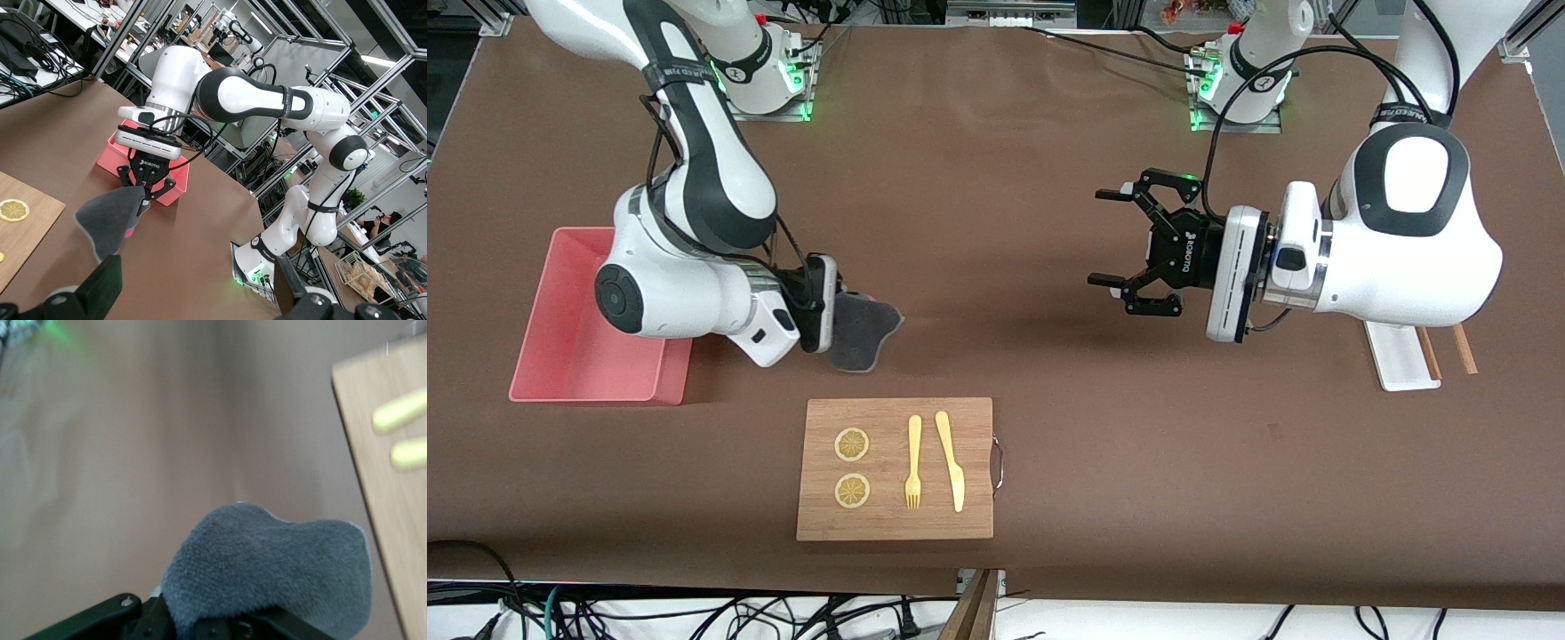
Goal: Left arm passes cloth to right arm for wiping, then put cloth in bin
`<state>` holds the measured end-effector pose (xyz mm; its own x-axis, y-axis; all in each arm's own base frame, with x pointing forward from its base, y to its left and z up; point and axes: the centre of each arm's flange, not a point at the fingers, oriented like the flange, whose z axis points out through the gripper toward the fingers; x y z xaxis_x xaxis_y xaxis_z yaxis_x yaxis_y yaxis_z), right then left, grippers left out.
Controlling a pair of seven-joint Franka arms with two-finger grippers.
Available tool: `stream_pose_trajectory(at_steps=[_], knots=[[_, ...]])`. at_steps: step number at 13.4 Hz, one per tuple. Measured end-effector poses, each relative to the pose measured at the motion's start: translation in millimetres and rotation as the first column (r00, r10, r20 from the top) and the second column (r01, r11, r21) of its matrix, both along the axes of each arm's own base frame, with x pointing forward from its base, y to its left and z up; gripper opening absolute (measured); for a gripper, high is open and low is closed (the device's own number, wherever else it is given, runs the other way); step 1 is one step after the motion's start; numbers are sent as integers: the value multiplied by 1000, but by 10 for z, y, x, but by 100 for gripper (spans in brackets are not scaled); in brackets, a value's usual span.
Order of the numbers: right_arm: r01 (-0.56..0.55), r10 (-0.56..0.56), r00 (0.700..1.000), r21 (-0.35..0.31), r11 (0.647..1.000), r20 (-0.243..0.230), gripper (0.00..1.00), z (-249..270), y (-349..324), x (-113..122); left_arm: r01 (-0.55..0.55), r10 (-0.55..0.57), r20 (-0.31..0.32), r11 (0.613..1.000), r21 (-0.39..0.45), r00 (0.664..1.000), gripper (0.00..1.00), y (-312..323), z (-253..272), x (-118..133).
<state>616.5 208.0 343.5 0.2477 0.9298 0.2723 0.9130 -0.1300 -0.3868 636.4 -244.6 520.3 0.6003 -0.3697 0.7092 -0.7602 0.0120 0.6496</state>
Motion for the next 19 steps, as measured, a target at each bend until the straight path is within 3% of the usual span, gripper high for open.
stream_pose_trajectory(at_steps=[2,6,8,11,14,15,16,19], knots=[[12,-13,1000,-88,996,-20,2,-158,-393,-54,-1,1,-5,998,55,1000,100,56,-54,10],[28,-47,996,-245,969,-70,2,-499,-1158,-174,8,-3,-18,958,285,1000,100,167,-233,5],[26,-51,995,-284,959,-82,2,-576,-1332,-211,-43,63,-28,883,467,998,100,187,-338,31],[47,-70,995,-301,952,-68,2,-733,-1339,-247,-135,210,-29,719,682,977,100,-42,-425,-6],[81,-98,994,-314,946,-40,2,-1030,-1074,-244,-200,342,3,544,815,940,100,-192,-537,-53],[99,-116,993,-313,945,-35,2,-1114,-896,-258,-211,364,16,501,839,931,100,-193,-607,-44],[119,-135,990,-311,943,-33,2,-1162,-710,-282,-214,376,21,480,851,926,100,-178,-672,-23],[188,-206,978,-294,937,-29,2,-1158,-152,-369,-221,395,20,470,855,918,100,-108,-724,24]])
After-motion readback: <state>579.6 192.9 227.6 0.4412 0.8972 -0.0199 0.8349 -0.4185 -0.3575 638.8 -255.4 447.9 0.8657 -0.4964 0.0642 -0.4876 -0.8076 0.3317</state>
